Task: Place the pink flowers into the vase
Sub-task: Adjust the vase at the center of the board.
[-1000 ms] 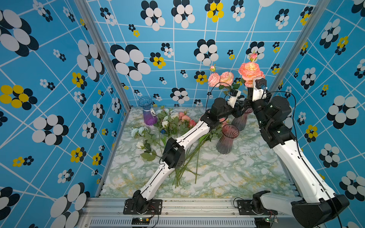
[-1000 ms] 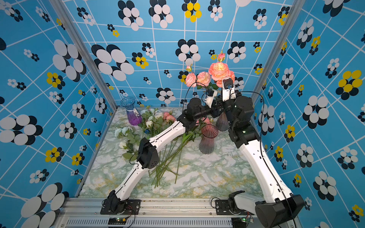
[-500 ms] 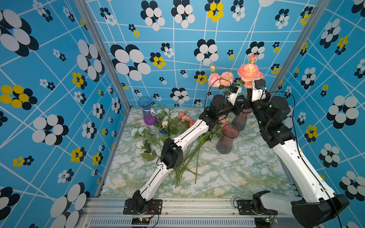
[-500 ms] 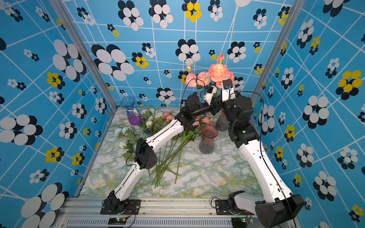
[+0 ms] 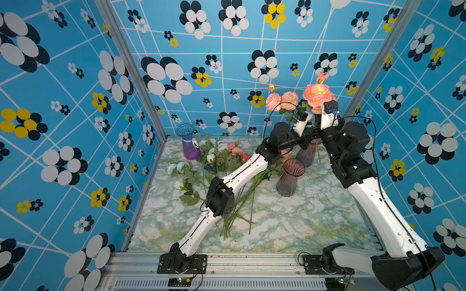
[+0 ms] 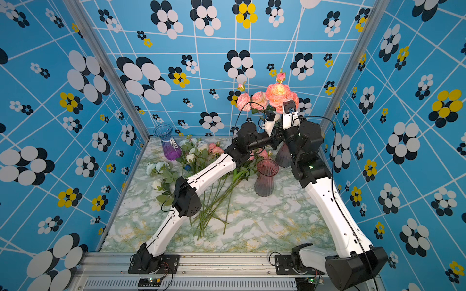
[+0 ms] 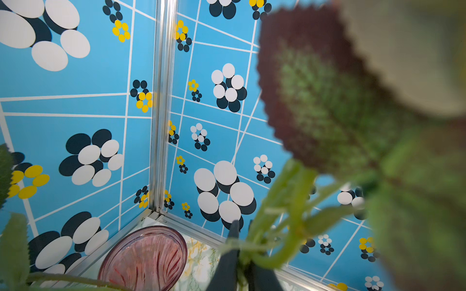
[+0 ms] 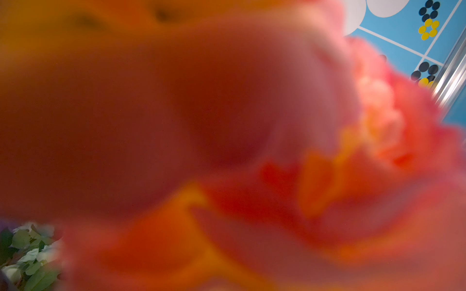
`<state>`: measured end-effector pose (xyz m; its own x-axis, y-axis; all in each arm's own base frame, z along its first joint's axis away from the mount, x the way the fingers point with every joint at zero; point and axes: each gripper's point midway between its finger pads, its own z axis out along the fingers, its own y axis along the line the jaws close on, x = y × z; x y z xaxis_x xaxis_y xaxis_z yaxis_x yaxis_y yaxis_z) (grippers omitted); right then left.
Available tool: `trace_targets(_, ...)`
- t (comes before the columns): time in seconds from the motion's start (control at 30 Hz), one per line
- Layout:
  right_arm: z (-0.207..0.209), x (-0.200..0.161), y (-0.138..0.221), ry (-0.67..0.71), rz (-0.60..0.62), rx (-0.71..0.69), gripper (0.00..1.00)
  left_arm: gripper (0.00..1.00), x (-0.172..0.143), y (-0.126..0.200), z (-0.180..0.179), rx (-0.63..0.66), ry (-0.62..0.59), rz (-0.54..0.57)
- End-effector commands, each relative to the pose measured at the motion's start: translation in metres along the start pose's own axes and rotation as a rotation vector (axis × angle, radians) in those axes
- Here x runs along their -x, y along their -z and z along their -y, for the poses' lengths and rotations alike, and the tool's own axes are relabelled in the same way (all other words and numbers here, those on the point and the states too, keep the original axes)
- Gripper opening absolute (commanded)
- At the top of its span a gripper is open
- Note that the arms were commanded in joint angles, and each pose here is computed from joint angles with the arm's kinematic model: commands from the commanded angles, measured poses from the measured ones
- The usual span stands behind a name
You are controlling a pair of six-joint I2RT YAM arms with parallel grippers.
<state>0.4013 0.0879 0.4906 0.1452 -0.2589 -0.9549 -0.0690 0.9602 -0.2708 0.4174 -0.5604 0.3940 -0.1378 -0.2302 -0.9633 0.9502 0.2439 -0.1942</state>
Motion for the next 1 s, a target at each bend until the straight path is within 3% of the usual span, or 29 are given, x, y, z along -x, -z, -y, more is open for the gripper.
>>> trace_targets(0.0,0.006,0.003,0.01,-0.016,-0.025,-0.011,0.23,0.0,0.063,0.014,-0.001,0.044,-0.045,0.139)
trace_targets(0.3,0.019,0.012,0.024,-0.036,-0.024,-0.055,0.5,0.0,0.067,0.015,-0.002,0.061,-0.077,0.144)
trace_targets(0.53,0.036,0.011,0.056,-0.122,-0.039,-0.117,0.78,0.0,0.071,0.017,-0.009,0.108,-0.123,0.178)
trace_targets(0.77,0.036,-0.042,0.078,-0.243,-0.185,-0.165,0.96,0.0,0.087,0.021,-0.003,0.112,-0.155,0.213)
trace_targets(0.97,0.016,-0.125,0.087,-0.347,-0.346,-0.19,0.99,0.0,0.094,0.025,-0.006,0.138,-0.193,0.239)
